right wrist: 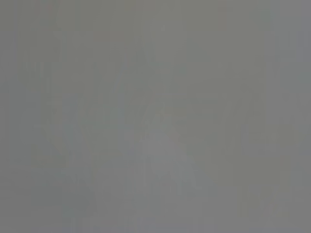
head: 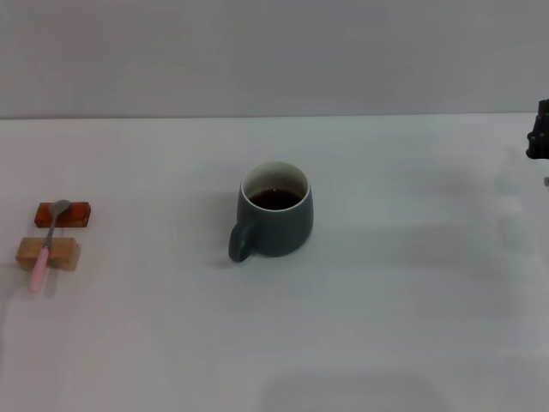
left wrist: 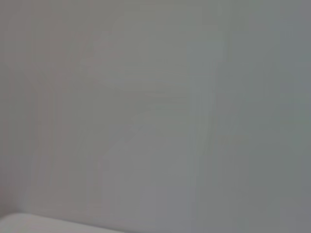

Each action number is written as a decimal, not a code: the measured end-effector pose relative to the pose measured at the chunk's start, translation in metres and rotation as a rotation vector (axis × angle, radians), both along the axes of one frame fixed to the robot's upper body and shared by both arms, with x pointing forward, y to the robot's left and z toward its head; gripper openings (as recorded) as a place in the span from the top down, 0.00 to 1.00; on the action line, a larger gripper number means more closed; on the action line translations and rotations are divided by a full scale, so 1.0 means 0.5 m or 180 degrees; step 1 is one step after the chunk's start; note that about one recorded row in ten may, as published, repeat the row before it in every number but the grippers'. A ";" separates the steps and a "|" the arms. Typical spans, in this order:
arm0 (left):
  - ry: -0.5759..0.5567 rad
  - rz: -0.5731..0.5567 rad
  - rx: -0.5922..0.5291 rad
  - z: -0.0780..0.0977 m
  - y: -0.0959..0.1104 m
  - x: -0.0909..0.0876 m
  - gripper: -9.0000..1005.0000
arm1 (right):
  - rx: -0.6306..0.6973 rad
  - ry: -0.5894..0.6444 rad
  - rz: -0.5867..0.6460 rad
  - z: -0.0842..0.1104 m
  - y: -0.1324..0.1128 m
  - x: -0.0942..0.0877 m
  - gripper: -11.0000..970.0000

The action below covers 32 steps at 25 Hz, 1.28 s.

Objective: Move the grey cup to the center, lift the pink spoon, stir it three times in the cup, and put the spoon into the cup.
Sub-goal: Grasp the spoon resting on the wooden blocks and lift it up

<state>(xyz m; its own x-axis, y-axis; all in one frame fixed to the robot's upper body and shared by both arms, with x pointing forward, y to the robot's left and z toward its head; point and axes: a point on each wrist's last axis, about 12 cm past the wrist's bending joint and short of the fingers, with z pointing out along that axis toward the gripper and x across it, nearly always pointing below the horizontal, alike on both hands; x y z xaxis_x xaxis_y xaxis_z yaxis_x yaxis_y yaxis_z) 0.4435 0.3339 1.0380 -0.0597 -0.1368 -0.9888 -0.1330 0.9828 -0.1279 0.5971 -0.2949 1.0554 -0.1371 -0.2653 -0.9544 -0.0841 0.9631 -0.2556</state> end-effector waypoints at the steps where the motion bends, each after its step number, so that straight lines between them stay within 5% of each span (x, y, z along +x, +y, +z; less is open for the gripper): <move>1: 0.0017 -0.0041 -0.0009 -0.004 -0.009 -0.005 0.17 | 0.0004 0.0000 -0.0017 0.000 -0.002 0.002 0.97; 13: 0.0118 -0.0277 -0.0018 -0.041 -0.055 -0.052 0.17 | 0.0067 -0.0176 -0.0173 0.014 -0.023 0.015 0.97; 32: 0.0112 -0.0399 0.0048 -0.086 -0.073 -0.047 0.17 | 0.0069 -0.0222 -0.0197 0.017 -0.028 0.016 0.97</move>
<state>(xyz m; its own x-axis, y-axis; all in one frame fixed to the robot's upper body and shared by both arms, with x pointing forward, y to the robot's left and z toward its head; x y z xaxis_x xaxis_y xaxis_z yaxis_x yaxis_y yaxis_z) 0.4200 0.2972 0.9949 -0.1102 -0.1111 -0.9877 -0.0131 0.9938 -0.1103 0.6049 -0.3091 1.0640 -0.0855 -0.2374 -0.9676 -0.0070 0.9713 -0.2377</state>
